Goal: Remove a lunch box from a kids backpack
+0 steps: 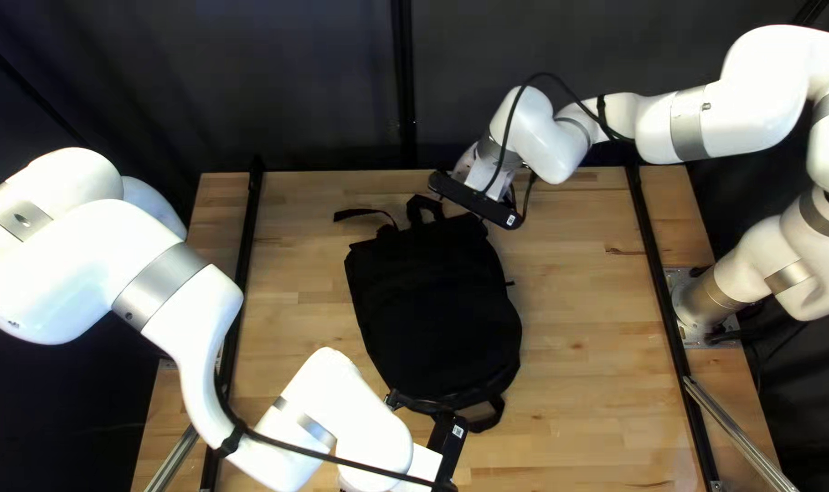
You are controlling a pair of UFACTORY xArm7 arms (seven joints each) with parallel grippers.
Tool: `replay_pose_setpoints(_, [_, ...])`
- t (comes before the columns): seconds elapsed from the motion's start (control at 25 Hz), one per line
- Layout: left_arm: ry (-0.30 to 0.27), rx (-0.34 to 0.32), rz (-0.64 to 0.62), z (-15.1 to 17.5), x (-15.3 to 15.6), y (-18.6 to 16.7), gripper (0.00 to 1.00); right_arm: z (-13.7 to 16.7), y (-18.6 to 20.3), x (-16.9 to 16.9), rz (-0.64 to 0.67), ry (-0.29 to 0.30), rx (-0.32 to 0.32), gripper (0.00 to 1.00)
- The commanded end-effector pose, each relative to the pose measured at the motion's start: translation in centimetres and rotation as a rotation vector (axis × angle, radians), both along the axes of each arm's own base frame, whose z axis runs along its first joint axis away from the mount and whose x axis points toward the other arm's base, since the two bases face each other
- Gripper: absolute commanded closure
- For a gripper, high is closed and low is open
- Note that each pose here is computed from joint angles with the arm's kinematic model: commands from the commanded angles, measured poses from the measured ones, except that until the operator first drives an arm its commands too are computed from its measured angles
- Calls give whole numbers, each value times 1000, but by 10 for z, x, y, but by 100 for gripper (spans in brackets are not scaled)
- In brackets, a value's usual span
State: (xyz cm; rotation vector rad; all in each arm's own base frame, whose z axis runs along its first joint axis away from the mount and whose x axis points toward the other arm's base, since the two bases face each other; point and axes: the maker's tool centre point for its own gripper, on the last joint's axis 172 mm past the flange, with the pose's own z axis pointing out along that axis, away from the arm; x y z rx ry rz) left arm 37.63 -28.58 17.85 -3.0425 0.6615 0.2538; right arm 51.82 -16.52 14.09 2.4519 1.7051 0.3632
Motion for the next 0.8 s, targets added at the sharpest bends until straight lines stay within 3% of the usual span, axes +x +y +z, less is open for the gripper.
replay_pose_setpoints(0.04, [0, 0, 0, 0, 0, 0, 0, -9, 18, -2, 44, 13, 18, 0])
replay_pose_setpoints(0.56, [0, 0, 0, 0, 0, 0, 0, -40, 63, -13, 146, 32, 28, 0])
replay_pose_setpoints(0.6, [0, 0, 0, 0, 0, 0, 0, -40, 64, -14, 147, 31, 25, 53])
replay_pose_setpoints(0.64, [0, 0, 0, 0, 0, 0, 0, -42, 66, -20, 148, 30, 17, 100])
replay_pose_setpoints(0.8, [0, 0, 0, 0, 0, 0, 0, -42, 73, -30, 142, 24, 0, 100])
